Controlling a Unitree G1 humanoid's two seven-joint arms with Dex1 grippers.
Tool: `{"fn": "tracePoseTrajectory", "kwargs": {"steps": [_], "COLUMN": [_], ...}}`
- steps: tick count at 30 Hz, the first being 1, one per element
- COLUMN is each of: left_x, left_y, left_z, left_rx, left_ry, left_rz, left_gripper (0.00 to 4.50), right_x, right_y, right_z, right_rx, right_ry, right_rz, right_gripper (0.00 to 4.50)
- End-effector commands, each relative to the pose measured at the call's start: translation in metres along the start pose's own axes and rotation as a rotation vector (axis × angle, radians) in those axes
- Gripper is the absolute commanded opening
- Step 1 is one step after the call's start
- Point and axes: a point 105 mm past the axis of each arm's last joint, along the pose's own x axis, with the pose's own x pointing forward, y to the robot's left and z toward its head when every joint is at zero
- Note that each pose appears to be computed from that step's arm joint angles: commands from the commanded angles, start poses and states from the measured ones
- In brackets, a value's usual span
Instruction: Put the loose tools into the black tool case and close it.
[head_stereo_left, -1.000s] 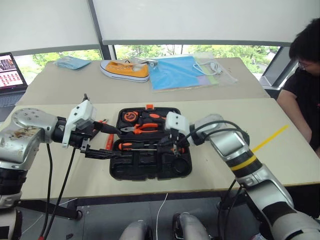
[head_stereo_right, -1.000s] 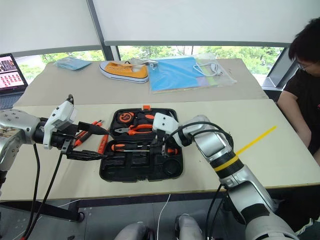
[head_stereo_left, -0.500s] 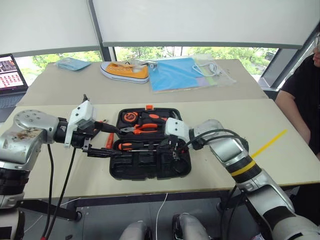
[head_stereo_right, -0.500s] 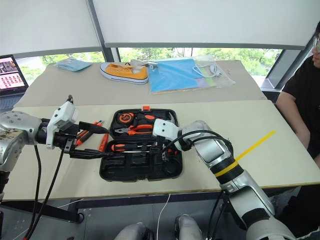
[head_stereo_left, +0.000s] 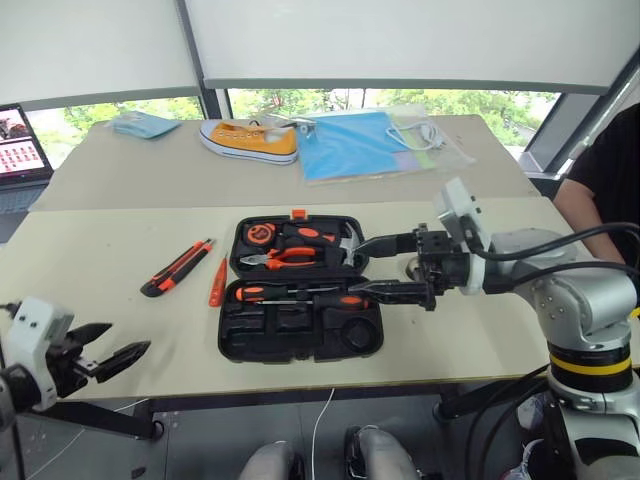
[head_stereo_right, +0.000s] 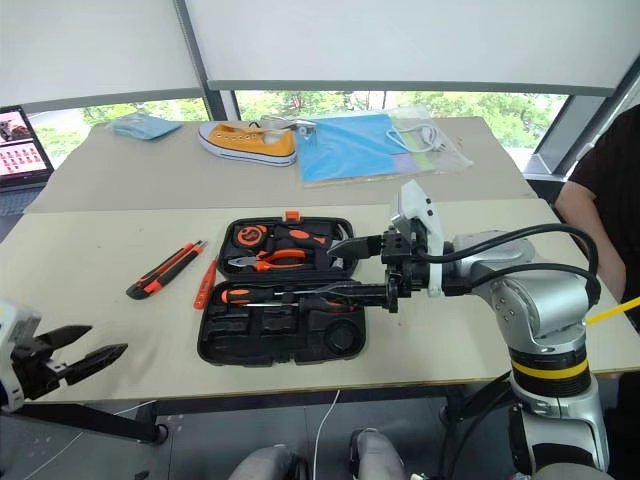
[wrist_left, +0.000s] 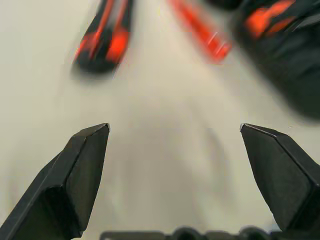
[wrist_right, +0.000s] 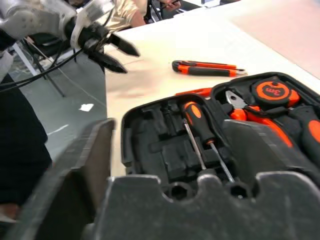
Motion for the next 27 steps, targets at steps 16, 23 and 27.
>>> {"fn": "tracePoseTrajectory", "kwargs": {"steps": [16,23,27], "left_x": [0.107,0.144,0.163], "left_y": [-0.018,-0.038,-0.046], "left_z": [0.099,0.101,0.089], "left_rx": [-0.086,-0.029,-0.022], "left_ry": [0.079,0.154,0.198], "left_rz": [0.053,0.007,-0.005], "left_gripper": [4.50,4.50,4.50], "right_x": [0.000,0.000,0.000], "right_y": [0.020,0.024,0.026], "right_z": [-0.012,-0.020,-0.021], "right_rx": [-0.051,-0.040,-0.043], "right_ry": [-0.004,-0.008,-0.004], "right_rz": [-0.152,-0.202,-0.212], "right_gripper": [4.48,4.48,4.48]}}
